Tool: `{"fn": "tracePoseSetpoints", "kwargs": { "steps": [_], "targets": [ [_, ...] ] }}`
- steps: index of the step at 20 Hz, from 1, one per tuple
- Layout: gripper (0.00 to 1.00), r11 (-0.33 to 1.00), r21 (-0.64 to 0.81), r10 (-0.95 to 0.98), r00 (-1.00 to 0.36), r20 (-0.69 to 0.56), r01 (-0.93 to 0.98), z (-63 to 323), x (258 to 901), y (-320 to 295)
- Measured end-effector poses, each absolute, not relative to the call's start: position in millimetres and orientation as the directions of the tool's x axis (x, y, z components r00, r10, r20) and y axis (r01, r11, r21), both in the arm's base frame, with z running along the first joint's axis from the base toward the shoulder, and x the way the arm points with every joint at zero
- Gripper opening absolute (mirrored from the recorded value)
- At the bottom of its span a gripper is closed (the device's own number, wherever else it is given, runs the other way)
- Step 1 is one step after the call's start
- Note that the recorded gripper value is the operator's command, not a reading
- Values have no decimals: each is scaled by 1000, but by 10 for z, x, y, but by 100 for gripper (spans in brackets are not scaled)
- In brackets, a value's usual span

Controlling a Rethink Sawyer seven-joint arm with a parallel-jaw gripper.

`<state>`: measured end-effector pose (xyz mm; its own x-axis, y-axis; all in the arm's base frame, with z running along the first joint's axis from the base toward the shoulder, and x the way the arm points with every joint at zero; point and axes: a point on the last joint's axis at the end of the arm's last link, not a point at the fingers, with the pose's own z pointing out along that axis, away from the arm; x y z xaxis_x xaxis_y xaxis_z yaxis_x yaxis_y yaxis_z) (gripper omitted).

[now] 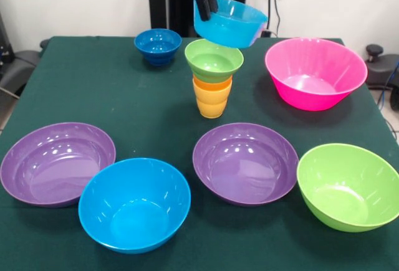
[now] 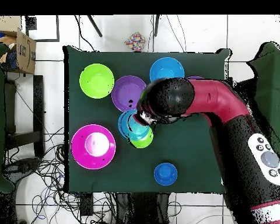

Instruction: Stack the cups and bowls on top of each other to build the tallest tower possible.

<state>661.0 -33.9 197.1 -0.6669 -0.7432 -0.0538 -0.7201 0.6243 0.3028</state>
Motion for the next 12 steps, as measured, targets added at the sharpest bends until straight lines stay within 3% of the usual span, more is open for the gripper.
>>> {"fn": "tracePoseSetpoints", "kwargs": {
  "steps": [12],
  "targets": [
    [0,629,367,-728,-685,-31,-686,1807,6721,-306]
  ]
}}
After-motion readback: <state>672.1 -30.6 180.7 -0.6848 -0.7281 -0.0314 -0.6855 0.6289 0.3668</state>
